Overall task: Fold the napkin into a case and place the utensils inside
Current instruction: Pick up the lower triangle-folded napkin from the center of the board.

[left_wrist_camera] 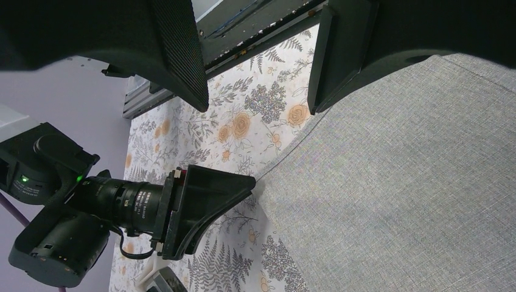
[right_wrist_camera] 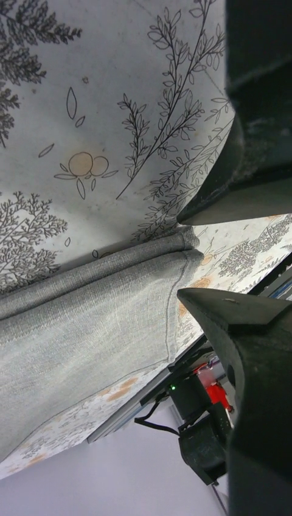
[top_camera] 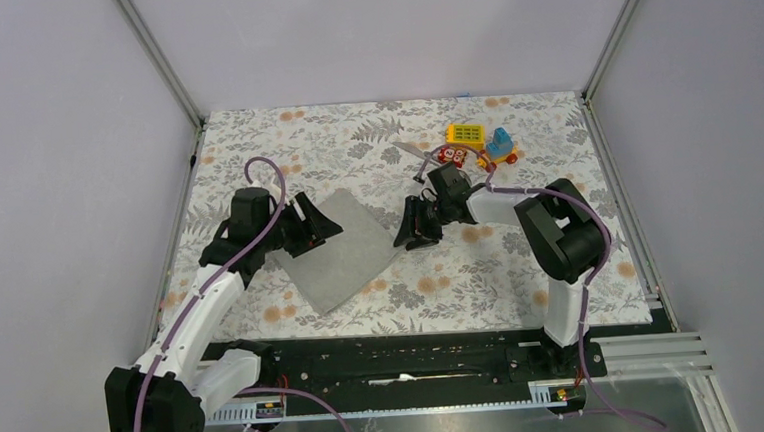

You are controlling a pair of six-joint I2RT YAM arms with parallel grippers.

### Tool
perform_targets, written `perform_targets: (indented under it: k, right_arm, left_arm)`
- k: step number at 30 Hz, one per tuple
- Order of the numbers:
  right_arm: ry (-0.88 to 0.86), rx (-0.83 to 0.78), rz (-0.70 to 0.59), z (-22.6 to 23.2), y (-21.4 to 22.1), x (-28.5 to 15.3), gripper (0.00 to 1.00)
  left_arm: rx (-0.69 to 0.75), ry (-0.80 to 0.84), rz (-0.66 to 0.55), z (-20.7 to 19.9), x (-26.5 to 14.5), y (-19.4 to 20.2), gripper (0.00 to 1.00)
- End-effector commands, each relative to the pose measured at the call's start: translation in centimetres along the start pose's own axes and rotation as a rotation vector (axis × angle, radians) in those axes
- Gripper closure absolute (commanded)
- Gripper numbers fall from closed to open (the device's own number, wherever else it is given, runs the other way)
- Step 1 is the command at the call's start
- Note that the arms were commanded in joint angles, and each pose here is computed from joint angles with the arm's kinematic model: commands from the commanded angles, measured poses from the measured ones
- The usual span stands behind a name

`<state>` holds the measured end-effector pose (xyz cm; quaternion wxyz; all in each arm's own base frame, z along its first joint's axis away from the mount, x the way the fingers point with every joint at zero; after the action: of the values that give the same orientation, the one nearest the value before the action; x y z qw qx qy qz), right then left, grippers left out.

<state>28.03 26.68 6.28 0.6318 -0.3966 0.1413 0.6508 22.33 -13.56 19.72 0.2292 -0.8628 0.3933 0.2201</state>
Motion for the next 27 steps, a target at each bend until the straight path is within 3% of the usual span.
perform_targets:
  k: [1, 8, 13, 14, 21, 27]
  right_arm:
    - [-0.029, 0.016, 0.018, 0.0, 0.4, 0.7, 0.55]
    - [-0.046, 0.005, 0.035, 0.0, 1.0, 0.6, 0.65]
    - [0.008, 0.007, 0.025, -0.8, 1.5, 0.1, 0.98]
    - [0.029, 0.006, 0.032, -1.0, 1.8, -0.3, 1.00]
    - [0.232, 0.058, 0.102, -5.3, 5.8, -4.9, 1.00]
    - [0.353, 0.056, 0.086, -5.9, 7.9, -8.0, 1.00]
  left_arm:
    - [0.020, 0.042, -0.021, -1.1, -0.6, -0.4, 0.34]
    - [0.023, 0.055, -0.026, -1.4, -0.7, -0.5, 0.34]
    - [0.023, 0.042, -0.025, -1.1, -0.5, -0.5, 0.34]
    - [0.023, 0.040, -0.025, -1.0, -0.5, -0.5, 0.34]
    - [0.016, 0.009, -0.005, 0.4, 0.7, -0.3, 0.33]
    - [-0.038, -0.007, 0.020, 2.3, 4.3, -0.9, 0.37]
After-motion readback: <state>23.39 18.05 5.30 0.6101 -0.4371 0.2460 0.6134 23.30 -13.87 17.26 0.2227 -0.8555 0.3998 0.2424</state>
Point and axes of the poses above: each gripper's point midway between its finger pads, its own x axis out along the fingers, its own z axis along the line the jaws close on, y = z × x, the point moved 5 cm from there along -x, back along the fingers, and after that the axes turned 14 degrees about -x, right-handed, at the moved point
